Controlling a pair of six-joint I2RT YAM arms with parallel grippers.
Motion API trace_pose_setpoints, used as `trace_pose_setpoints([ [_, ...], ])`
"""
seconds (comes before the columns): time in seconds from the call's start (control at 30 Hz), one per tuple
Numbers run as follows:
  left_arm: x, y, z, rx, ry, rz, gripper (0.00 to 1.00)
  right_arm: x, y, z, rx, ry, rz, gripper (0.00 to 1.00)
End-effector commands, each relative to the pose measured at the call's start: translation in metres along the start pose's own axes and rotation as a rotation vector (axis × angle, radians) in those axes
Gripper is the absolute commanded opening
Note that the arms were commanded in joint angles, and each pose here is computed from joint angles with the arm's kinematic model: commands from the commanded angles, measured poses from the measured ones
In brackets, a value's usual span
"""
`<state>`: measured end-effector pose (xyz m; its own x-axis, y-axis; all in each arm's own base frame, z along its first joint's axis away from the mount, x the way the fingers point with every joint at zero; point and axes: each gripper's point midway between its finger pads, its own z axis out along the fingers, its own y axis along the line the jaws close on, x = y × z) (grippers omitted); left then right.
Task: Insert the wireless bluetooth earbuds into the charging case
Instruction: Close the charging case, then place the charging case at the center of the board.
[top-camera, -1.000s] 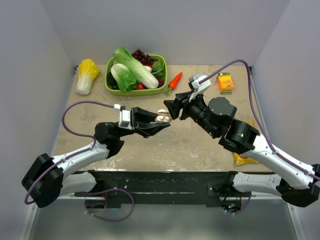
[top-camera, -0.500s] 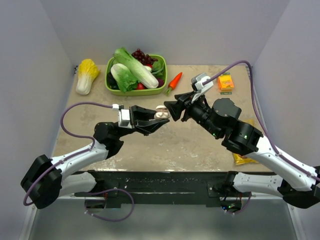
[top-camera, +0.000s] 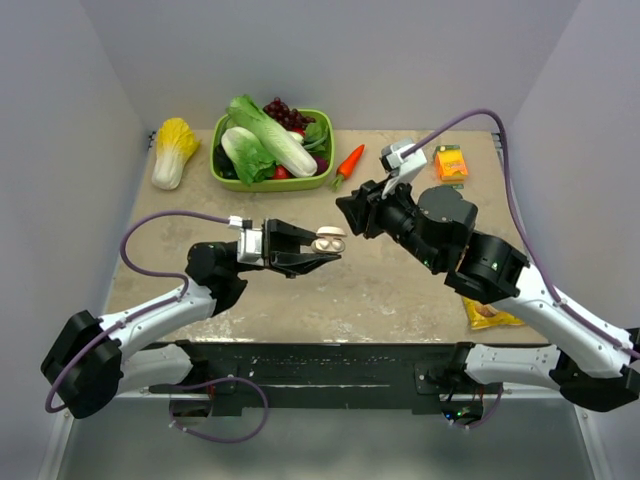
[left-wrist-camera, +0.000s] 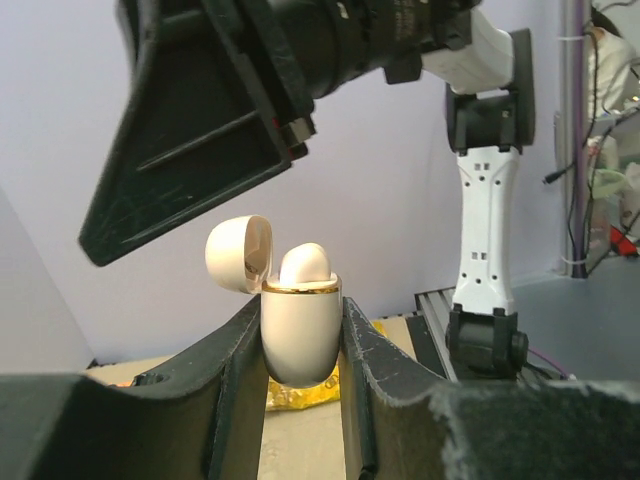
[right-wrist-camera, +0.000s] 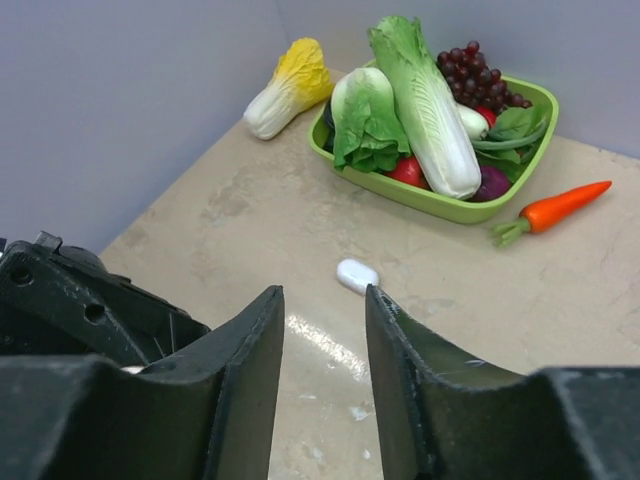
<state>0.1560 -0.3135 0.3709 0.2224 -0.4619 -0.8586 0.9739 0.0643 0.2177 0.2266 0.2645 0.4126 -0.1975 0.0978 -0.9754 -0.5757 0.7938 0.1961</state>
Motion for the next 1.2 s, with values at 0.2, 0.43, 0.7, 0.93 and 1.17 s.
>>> trace_pose_setpoints([
  [0.2, -0.018, -0.012, 0.005, 0.103, 0.001, 0.115, 0.0, 0.008, 0.027, -0.003, -0.148, 0.083, -0.011, 0.24],
  [0.43, -0.021, -0.002, 0.006, 0.05, -0.009, 0.131, 0.0, 0.015, 0.035, -0.008, -0.203, 0.114, -0.012, 0.22],
  [0.7, -0.023, 0.015, 0.01, -0.025, -0.018, 0.133, 0.0, 0.018, 0.032, -0.016, -0.206, 0.112, -0.007, 0.21],
  [0.93, 0.004, 0.057, -0.007, -0.311, 0.032, -0.009, 0.0, -0.015, -0.05, -0.035, 0.203, -0.162, 0.124, 0.41],
  [1.17, 0.112, 0.11, -0.057, -0.789, 0.176, -0.442, 0.0, 0.039, -0.084, -0.04, 0.311, -0.182, 0.105, 0.51],
])
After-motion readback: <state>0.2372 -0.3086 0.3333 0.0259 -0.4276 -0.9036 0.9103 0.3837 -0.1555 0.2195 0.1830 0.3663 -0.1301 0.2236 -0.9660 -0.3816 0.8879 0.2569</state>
